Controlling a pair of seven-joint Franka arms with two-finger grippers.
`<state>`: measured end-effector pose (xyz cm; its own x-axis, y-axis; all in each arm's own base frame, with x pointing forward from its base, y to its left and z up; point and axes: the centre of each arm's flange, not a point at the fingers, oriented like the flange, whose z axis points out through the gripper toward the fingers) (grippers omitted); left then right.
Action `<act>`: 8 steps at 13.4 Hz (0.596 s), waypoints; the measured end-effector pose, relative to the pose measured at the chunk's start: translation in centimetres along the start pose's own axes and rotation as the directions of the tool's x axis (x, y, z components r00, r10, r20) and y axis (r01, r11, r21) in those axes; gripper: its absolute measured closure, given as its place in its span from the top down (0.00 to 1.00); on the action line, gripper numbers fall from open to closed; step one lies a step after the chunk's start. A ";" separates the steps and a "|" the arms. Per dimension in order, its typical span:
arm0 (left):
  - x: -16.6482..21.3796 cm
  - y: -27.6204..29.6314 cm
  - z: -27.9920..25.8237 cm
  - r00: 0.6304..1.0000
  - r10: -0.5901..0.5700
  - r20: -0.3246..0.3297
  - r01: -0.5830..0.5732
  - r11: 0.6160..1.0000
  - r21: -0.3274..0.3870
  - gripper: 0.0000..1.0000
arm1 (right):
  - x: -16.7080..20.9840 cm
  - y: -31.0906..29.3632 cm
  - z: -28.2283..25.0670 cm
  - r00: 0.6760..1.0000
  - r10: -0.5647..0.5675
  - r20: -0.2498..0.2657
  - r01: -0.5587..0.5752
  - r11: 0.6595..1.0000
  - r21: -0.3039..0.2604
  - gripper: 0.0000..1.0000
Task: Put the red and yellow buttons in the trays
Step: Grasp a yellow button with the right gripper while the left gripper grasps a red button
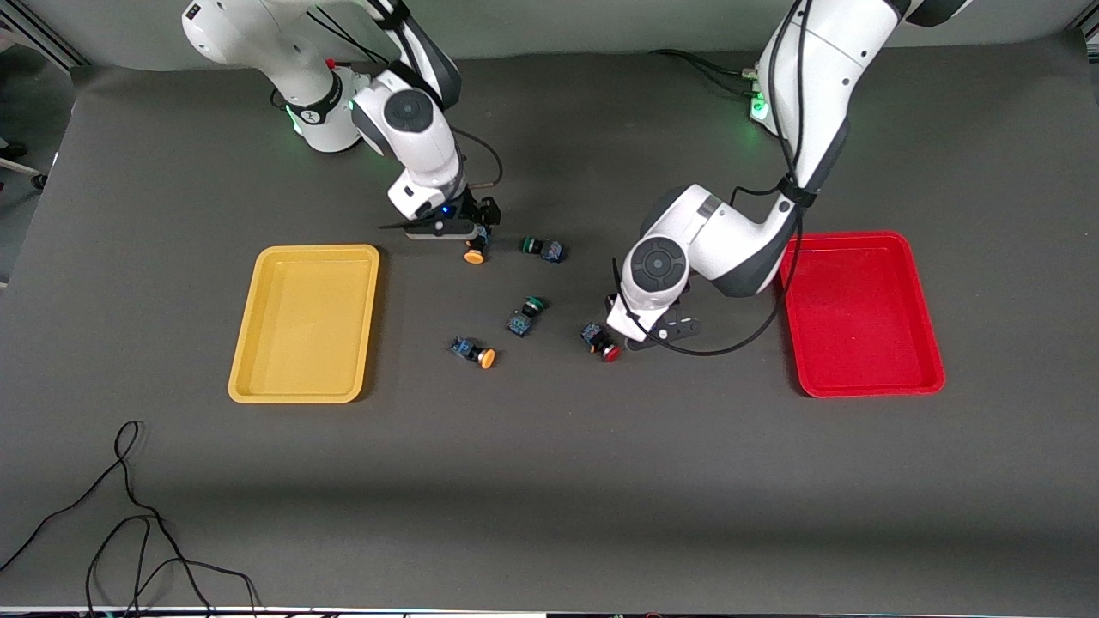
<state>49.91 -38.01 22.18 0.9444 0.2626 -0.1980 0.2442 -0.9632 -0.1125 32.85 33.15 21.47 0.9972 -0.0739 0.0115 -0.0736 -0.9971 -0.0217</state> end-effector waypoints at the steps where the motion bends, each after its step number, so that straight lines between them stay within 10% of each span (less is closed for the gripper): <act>1: -0.2 0.0 0.5 1.000 -0.002 -0.006 0.001 1.000 -0.008 0.96 | 0.0 0.1 1.1 1.000 0.000 -0.001 0.000 1.000 -0.001 1.00; 5: -0.8 -0.5 2.5 1.000 -0.001 -0.013 0.000 1.000 -0.020 0.76 | -0.1 0.2 3.7 1.000 -0.001 0.000 0.001 1.000 -0.009 1.00; 8: -1.3 -0.5 3.2 1.000 0.006 -0.016 -0.007 1.000 -0.024 0.56 | -0.2 0.2 4.4 1.000 -0.003 0.002 0.003 1.000 -0.013 0.68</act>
<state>47.87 -37.71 19.41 0.9493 0.2554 -0.1833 0.2430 -0.9660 -0.0880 32.66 33.05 17.03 0.9975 -0.0706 0.0096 -0.0705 -0.9975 -0.0085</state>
